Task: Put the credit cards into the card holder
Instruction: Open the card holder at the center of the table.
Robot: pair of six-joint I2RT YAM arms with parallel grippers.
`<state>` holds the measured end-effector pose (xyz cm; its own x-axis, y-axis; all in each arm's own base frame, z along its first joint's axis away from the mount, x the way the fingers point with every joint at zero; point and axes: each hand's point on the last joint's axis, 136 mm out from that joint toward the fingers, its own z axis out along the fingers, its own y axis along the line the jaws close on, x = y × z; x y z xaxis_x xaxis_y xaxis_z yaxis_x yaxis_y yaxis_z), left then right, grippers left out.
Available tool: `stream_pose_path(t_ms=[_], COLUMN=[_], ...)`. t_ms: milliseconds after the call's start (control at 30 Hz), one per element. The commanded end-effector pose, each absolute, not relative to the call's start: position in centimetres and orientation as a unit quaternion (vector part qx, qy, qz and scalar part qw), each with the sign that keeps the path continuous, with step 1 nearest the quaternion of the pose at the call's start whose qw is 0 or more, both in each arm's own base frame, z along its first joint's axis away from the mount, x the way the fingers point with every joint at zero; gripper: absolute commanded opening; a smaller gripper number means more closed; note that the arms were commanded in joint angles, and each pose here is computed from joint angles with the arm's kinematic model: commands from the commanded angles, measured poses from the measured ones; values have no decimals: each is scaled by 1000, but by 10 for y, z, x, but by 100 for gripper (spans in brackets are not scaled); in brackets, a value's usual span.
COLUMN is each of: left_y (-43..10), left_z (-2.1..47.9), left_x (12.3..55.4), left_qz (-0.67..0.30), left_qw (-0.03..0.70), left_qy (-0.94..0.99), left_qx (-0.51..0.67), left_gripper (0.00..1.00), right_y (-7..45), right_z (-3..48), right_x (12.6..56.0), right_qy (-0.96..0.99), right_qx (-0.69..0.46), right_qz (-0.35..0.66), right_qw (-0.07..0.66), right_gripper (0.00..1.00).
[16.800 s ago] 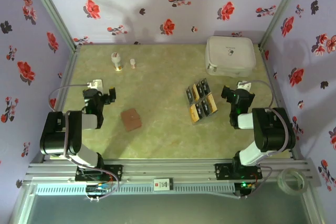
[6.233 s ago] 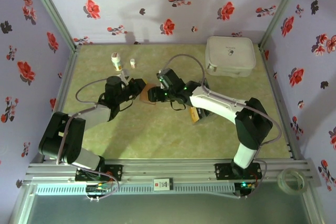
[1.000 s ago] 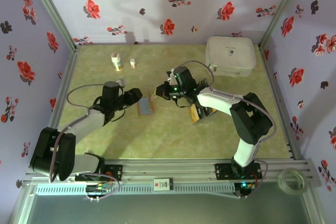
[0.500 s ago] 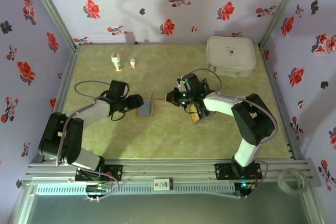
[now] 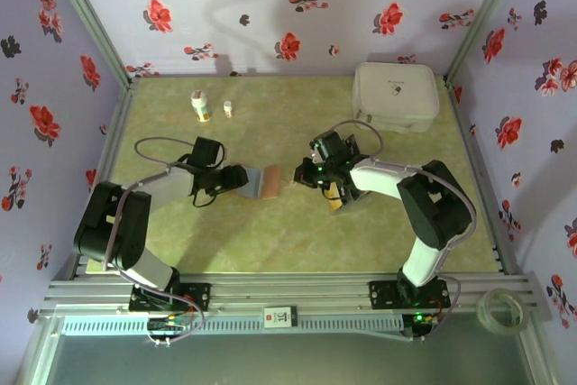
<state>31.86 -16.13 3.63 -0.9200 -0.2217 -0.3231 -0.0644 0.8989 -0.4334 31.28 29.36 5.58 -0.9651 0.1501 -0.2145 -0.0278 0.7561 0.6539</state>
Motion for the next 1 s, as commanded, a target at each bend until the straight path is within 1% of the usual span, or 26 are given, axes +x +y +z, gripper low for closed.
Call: stream_pose_path(t_ms=[0, 67, 133, 200, 267, 300, 367, 433, 467, 533, 567, 767, 867, 967], left_y=[-165, -167, -171, -174, -178, -179, -180, -180, -180, -180, -179, -180, -181, -184], left_z=[38, 39, 40, 40, 42, 43, 45, 49, 50, 53, 53, 56, 57, 57], left_x=[322, 323, 325, 326, 326, 326, 326, 325, 324, 322, 321, 317, 316, 316], left_qz=[-204, -209, -216, -224, -233, -237, -242, -245, -246, -248, -248, -253, -256, -258], left_qw=[187, 188, 189, 190, 191, 193, 194, 197, 199, 201, 202, 205, 206, 206], left_qy=[959, 958, 956, 955, 953, 951, 950, 948, 948, 947, 946, 944, 943, 943], left_qx=[-57, -54, -50, -47, -44, -44, -43, -43, -44, -45, -46, -50, -51, -50], left_gripper=[66, 66, 64, 59, 50, 46, 37, 29, 24, 18, 17, 15, 15, 15], right_y=[286, 287, 289, 291, 292, 291, 290, 288, 287, 284, 283, 291, 311, 334], right_z=[47, 45, 45, 48, 49, 50, 56, 66, 71, 86, 93, 128, 132, 125], right_x=[318, 319, 320, 322, 323, 323, 324, 324, 325, 326, 326, 321, 313, 306], right_qy=[940, 939, 939, 938, 938, 939, 939, 939, 939, 937, 935, 931, 931, 931], right_qx=[26, 26, 25, 24, 20, 19, 13, 8, 7, 4, 3, -27, -54, -74], right_qz=[315, 316, 319, 322, 321, 318, 315, 312, 310, 309, 308, 300, 297, 301], right_qw=[132, 130, 128, 130, 130, 131, 135, 145, 151, 166, 173, 206, 205, 193], right_gripper=[0, 0, 0, 0, 0, 4, 16, 24, 27, 31, 33, 36, 36, 35])
